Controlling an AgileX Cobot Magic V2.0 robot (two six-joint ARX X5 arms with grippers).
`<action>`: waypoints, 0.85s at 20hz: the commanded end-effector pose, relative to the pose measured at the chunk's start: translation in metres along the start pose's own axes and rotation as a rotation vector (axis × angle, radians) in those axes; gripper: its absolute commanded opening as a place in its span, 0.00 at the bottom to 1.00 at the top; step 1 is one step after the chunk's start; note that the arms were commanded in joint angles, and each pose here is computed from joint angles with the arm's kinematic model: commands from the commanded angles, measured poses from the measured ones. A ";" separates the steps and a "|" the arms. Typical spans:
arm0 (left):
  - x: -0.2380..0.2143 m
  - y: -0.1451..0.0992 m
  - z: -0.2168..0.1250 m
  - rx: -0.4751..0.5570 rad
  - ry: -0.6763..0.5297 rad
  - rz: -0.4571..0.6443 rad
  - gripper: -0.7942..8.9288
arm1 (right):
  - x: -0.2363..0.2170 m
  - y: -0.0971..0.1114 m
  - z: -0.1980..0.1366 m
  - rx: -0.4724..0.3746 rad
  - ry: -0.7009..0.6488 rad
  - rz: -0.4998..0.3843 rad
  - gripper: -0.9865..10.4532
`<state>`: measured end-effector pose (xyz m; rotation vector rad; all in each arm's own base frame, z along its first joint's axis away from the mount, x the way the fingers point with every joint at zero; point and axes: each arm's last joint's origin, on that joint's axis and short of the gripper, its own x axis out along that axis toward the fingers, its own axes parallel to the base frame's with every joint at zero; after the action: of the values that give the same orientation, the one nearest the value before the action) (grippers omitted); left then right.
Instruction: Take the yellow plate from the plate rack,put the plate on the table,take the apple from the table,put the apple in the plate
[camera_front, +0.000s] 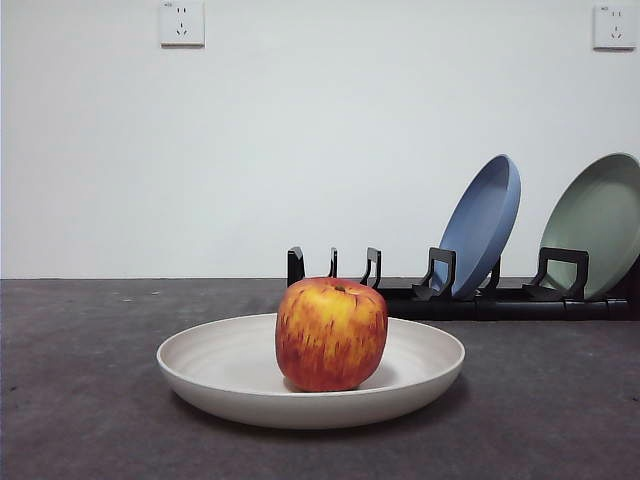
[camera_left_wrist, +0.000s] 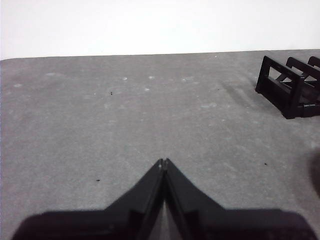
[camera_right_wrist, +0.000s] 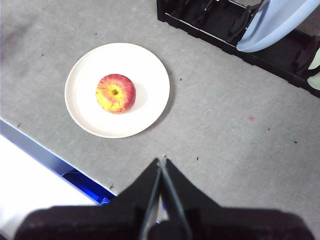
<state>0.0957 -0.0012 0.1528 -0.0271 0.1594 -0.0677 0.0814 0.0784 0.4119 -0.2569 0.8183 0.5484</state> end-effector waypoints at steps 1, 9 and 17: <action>0.001 0.000 -0.003 -0.012 0.008 0.001 0.08 | 0.001 0.000 -0.002 -0.006 0.024 -0.004 0.09; 0.003 0.001 -0.004 -0.013 0.030 0.001 0.08 | 0.001 0.000 -0.002 -0.006 0.024 -0.004 0.09; 0.003 0.001 -0.005 -0.015 0.044 0.001 0.08 | -0.040 -0.030 -0.010 0.137 -0.341 -0.191 0.09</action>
<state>0.0977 -0.0011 0.1496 -0.0300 0.2010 -0.0675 0.0691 0.0360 0.4370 -0.0995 0.5038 0.3513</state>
